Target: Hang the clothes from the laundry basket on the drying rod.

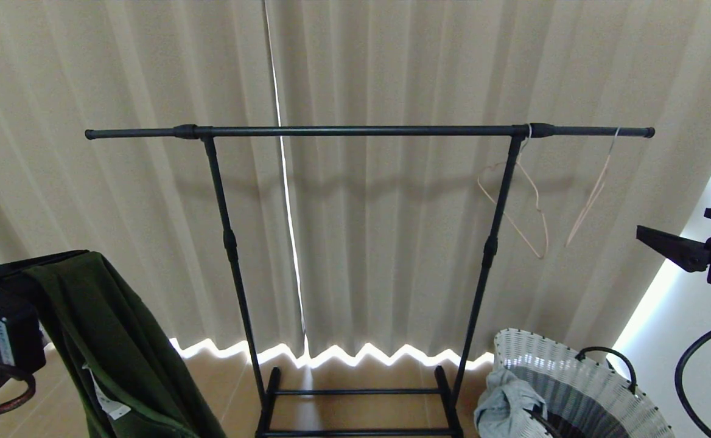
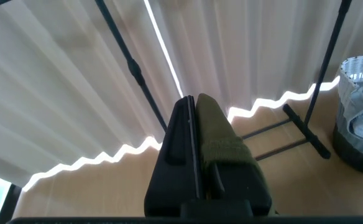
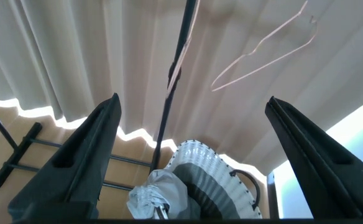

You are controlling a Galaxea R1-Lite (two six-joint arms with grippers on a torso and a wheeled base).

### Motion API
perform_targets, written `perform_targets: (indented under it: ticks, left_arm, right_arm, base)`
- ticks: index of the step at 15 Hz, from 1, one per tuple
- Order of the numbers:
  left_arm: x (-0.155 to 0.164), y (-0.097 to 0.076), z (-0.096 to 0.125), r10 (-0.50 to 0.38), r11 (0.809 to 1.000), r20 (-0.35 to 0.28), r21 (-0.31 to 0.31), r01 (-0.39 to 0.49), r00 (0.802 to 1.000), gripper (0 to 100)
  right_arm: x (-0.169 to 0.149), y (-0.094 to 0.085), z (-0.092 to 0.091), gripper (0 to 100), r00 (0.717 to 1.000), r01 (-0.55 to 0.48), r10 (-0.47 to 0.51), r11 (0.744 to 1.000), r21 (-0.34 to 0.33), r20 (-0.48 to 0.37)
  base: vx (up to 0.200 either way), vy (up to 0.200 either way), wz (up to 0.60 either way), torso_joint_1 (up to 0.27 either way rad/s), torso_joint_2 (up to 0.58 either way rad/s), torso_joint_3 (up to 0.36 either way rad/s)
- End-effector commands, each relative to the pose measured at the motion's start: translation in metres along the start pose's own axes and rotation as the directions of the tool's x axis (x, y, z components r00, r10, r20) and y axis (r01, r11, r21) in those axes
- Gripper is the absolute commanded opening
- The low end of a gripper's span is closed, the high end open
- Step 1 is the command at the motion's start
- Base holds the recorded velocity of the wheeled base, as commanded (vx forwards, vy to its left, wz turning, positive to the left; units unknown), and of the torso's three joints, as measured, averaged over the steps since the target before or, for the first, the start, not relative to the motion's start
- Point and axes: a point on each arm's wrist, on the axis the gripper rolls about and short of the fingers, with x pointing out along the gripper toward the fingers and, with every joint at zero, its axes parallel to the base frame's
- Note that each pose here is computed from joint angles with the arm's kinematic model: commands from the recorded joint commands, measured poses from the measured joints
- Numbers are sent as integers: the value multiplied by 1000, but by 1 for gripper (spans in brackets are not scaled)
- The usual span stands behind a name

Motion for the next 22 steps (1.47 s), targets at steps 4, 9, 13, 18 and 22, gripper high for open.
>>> perform_targets:
  ticks: [4, 9, 13, 18, 22]
  left_arm:
    - [-1, 2, 1, 19, 1000, 7, -6, -19, 1000, 0]
    - [-1, 3, 1, 22, 1000, 6, -7, -22, 1000, 0]
    - [-1, 3, 1, 20, 1000, 6, -7, -20, 1000, 0]
    - [-1, 3, 1, 21, 1000, 8, -5, -21, 1000, 0]
    - [-1, 3, 2, 26, 1000, 28, -10, -25, 999, 0]
  right_arm:
    - [0, 0, 0, 100, 1000, 0, 0, 1000, -1, 3]
    - [-1, 0, 1, 100, 1000, 1, -1, 1000, -2, 6]
    - [-1, 0, 1, 100, 1000, 1, -1, 1000, -2, 6]
    - [0, 0, 1, 100, 1000, 0, 0, 1000, -2, 4]
    - [-1, -3, 0, 100, 1000, 18, -18, 1000, 3, 2]
  base:
    - [0, 0, 0, 0, 0, 0]
    - [0, -160, 0, 3, -1, 4]
    - [0, -200, 0, 6, 1, 0]
    - [0, -160, 0, 7, 0, 4]
    - [0, 0, 0, 0, 0, 0]
